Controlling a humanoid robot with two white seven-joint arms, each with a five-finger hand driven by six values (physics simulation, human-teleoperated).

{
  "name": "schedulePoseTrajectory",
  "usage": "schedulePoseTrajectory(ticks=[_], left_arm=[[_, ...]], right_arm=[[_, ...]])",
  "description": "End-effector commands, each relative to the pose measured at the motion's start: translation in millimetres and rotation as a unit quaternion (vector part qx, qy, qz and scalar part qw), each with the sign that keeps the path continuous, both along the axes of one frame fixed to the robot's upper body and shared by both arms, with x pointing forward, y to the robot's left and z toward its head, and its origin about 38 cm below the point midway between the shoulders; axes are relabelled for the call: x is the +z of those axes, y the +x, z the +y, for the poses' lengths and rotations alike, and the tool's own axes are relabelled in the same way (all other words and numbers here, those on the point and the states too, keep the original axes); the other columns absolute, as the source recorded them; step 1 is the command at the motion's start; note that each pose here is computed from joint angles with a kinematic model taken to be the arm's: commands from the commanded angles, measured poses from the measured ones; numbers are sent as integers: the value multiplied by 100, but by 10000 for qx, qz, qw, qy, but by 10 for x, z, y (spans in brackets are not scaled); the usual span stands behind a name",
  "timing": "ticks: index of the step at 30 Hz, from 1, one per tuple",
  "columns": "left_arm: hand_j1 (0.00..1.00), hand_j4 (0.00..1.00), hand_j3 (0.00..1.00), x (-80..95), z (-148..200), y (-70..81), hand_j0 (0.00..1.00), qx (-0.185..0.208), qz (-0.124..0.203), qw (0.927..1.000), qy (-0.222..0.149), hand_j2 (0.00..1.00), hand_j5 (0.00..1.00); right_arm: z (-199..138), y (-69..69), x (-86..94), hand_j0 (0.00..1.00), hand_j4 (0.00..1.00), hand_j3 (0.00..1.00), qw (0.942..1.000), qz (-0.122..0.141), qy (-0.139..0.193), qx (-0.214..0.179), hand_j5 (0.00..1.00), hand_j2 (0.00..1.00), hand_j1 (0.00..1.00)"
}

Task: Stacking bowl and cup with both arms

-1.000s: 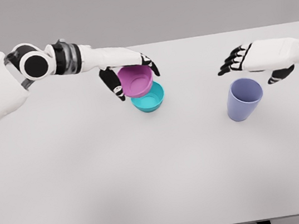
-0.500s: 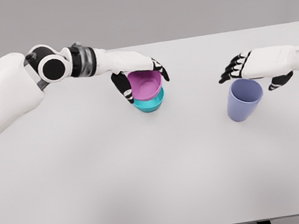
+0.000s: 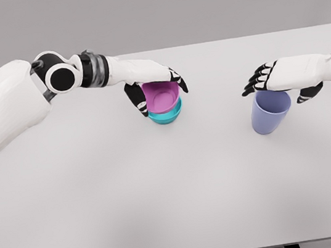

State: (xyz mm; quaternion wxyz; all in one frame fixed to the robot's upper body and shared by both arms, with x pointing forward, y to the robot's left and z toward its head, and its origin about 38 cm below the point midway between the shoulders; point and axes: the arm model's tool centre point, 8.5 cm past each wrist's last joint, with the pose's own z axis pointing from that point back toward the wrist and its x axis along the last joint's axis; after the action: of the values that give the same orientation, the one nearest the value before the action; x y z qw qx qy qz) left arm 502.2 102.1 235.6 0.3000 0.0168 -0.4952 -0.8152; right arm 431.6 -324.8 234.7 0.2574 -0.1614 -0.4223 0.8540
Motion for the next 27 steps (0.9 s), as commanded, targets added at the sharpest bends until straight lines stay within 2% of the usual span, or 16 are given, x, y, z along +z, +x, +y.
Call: schedulePoseTrajectory(ticks=[1, 8, 27], left_arm=[[81, 81, 81, -1, -6, -1, 81, 1, 4, 10000, -4, 81, 81], [81, 81, 81, -79, -28, -21, 81, -4, 61, 10000, 10, 81, 81], [84, 84, 84, -91, -15, 5, 84, 49, 77, 10000, 13, 84, 84]], right_arm=[[2, 1, 3, 100, 100, 100, 10000, 4, 21, -11, 100, 100, 100], [18, -1, 32, 100, 100, 100, 10000, -31, 20, 22, 100, 100, 100], [19, 1, 39, 100, 100, 100, 10000, -39, 20, 23, 100, 100, 100]])
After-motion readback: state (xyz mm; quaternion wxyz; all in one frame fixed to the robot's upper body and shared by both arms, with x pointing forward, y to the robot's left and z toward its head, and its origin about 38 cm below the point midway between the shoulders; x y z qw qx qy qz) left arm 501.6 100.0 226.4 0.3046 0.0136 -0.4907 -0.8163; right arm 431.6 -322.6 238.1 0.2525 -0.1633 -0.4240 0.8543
